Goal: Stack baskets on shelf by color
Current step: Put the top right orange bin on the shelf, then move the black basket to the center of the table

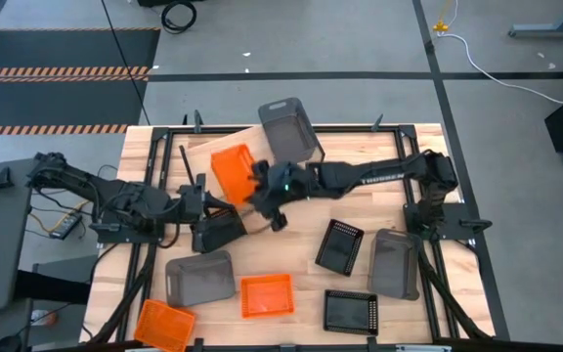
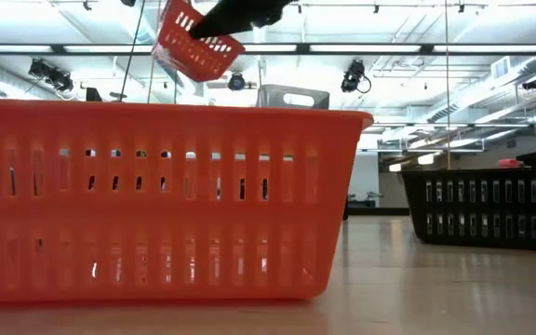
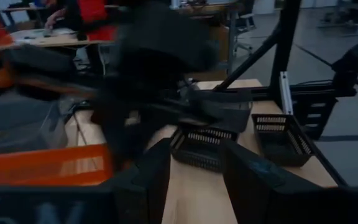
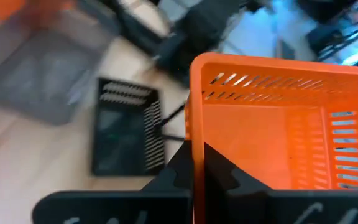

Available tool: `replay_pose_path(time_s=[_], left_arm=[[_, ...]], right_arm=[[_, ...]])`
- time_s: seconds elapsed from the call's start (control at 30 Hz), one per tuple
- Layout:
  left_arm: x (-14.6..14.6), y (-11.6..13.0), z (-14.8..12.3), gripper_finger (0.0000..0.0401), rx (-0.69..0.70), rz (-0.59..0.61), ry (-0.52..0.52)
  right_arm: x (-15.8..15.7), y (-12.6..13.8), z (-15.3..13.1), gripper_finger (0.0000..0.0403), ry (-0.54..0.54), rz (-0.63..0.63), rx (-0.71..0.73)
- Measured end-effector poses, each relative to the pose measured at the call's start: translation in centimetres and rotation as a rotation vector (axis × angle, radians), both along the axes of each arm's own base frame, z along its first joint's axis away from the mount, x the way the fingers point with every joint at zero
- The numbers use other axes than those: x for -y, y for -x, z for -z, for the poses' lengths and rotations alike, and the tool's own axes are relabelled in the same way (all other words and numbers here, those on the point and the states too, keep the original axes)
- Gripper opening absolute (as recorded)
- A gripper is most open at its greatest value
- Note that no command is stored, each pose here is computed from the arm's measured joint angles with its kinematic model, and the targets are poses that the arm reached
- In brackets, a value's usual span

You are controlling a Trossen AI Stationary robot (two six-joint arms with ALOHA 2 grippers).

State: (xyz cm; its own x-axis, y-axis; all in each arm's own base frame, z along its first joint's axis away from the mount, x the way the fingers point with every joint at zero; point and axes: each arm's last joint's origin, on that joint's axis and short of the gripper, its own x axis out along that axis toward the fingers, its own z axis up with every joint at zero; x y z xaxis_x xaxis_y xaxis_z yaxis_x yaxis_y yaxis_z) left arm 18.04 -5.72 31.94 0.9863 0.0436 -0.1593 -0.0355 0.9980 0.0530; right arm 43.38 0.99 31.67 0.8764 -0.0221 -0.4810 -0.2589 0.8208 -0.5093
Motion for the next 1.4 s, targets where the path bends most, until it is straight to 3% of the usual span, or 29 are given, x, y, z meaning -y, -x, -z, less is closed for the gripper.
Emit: replay_pose_path(time_s=[0.23,0.4,0.9,1.2,1.4], left_arm=[[0.2,0.1,0.0,0.0142,0.004,0.013,-0.001],[0.2,0.1,0.0,0.0142,0.004,0.012,-0.001],[0.2,0.1,0.0,0.014,0.003,0.013,-0.002],[0.2,0.1,0.0,0.0137,0.004,0.013,-0.001],[0.2,0.1,0.0,0.0137,0.004,0.013,0.0]], right_arm=[[4.7,-0.1,-0.4,0.0011,-0.01,0.102,0.049],[6.2,0.1,-0.2,0.0017,-0.074,0.14,0.041],[6.6,-1.4,3.6,0.0106,-0.054,0.159,-0.046],[5.7,-1.3,1.6,0.0152,-0.004,0.211,0.06],[5.5,-1.2,1.8,0.0159,-0.004,0.211,0.039]])
